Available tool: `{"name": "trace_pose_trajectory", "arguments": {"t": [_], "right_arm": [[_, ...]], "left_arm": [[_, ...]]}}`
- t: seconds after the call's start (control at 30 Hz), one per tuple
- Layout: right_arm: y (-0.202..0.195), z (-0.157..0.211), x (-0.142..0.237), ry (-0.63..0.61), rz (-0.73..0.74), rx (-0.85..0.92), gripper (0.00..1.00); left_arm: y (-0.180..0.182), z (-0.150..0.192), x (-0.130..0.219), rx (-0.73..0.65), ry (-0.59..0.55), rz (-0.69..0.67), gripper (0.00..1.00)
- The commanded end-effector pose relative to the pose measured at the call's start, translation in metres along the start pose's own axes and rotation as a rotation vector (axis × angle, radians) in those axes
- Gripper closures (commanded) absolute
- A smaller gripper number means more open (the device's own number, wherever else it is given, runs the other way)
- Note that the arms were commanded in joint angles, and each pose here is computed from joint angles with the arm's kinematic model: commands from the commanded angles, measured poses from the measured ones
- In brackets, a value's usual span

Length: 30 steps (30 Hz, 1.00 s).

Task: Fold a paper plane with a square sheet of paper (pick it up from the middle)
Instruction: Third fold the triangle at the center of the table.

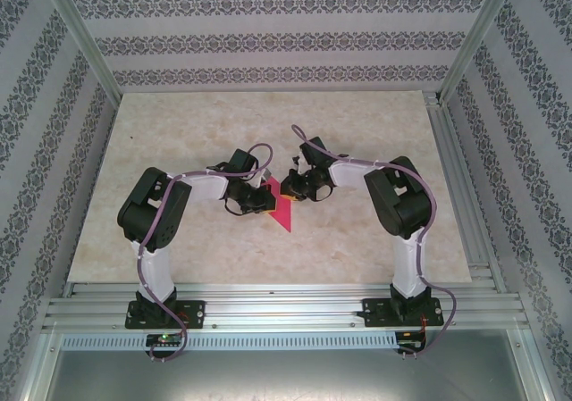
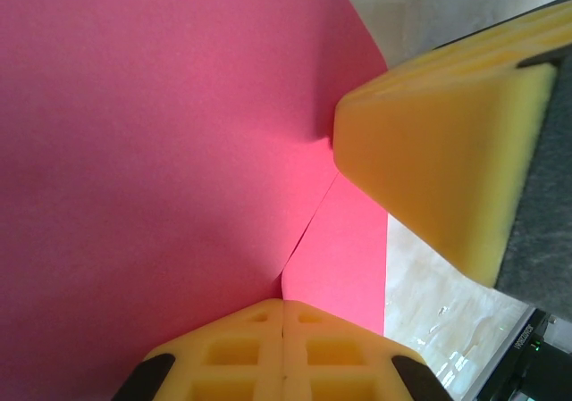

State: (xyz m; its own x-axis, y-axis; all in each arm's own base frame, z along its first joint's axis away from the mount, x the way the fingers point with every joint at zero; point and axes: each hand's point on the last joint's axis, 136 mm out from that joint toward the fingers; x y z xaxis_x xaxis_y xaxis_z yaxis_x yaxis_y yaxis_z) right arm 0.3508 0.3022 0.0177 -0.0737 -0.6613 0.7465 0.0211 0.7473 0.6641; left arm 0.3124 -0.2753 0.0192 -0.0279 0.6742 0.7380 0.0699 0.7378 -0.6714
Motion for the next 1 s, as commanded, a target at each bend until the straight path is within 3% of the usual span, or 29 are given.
{"name": "trace_pose_trajectory", "arguments": {"t": [0.0, 0.23, 0.67, 0.8, 0.97], "right_arm": [[0.022, -0.008, 0.025, -0.049, -0.002, 0.066, 0.84], [0.032, -0.001, 0.049, -0.092, -0.025, 0.081, 0.83], [-0.01, 0.007, 0.0, 0.017, 0.086, 0.026, 0.84], [-0.022, 0.01, -0.004, 0.031, 0.125, 0.018, 0.85], [0.001, 0.01, 0.018, -0.008, 0.085, 0.053, 0.84]], "left_arm": [[0.017, 0.007, 0.001, 0.012, 0.011, -0.068, 0.99], [0.018, 0.006, -0.001, 0.022, 0.009, -0.069, 0.99], [0.019, 0.007, -0.001, 0.027, 0.013, -0.07, 0.99], [0.021, 0.008, -0.001, 0.028, 0.017, -0.075, 0.99], [0.02, 0.007, -0.001, 0.029, 0.013, -0.076, 0.99]]}}
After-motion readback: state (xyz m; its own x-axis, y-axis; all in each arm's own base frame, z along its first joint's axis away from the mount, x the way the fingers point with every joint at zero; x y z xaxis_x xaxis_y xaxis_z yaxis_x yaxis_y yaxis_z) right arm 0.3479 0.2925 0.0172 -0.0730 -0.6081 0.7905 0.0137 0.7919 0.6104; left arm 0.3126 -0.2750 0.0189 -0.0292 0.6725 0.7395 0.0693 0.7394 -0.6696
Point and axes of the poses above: each hand's point on the last joint's axis, 136 mm out from that joint toward the fingers, its own x axis back along the fingers, its own y axis along the line the jaws close on, z = x × y, and after that the axes turned 1 degree about -x, right-handed
